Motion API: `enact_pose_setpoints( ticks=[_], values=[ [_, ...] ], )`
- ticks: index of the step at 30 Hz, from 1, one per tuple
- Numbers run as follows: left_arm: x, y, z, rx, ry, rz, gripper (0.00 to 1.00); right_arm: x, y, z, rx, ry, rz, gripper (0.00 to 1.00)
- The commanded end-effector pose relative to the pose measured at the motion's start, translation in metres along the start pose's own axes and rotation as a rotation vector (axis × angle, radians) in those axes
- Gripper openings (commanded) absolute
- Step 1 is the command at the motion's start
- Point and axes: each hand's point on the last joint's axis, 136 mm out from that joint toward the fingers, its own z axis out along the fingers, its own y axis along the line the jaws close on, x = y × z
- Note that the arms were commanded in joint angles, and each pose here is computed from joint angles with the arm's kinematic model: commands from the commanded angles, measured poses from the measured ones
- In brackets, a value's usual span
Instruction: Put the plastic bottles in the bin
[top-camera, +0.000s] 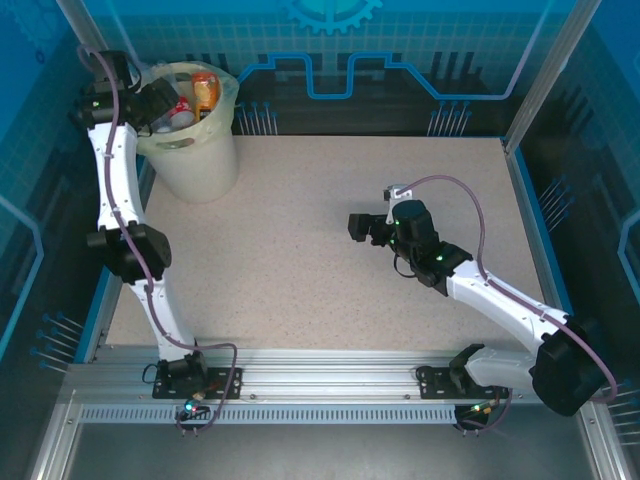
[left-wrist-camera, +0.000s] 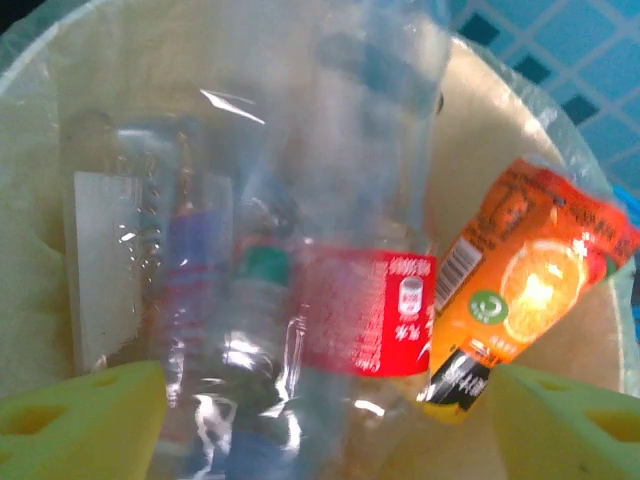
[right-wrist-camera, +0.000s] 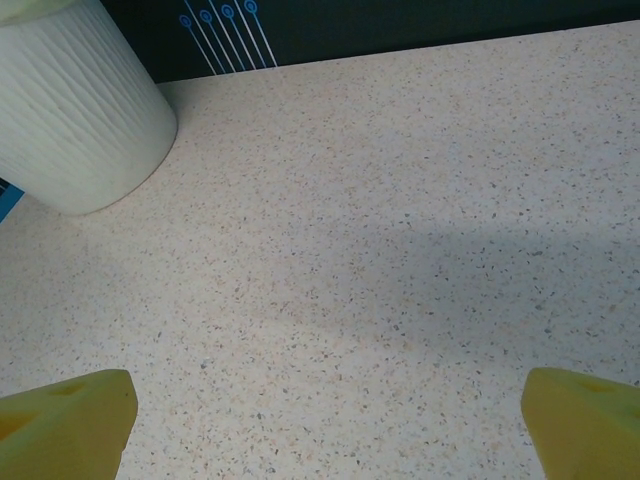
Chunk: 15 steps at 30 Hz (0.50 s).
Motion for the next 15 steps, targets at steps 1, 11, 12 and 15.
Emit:
enact_pose_setpoints(
  ticks=[1, 11, 12, 15],
  values=[
    [-0.01, -0.015, -0.035, 0.05, -0.03, -0.012, 0.93, -0.015, -0.005, -0.007, 0.026, -0.039, 0.002, 1.0],
    [-0.014, -0.034, -0.112, 0.169, -0.149, -0.085, 0.99, -0.024, -0.026, -0.022, 0.121, -0.068, -0.015, 1.0],
    [-0.011, -0.036, -0.12, 0.195, -0.167, -0.099, 0.99, -0.026, -0.032, -0.025, 0.143, -0.071, -0.012, 1.0],
    [-0.003, -0.038, -0.15, 0.267, -0.251, -0.13, 0.99, -0.029, -0.05, -0.036, 0.198, -0.075, -0.001, 1.0]
  ],
)
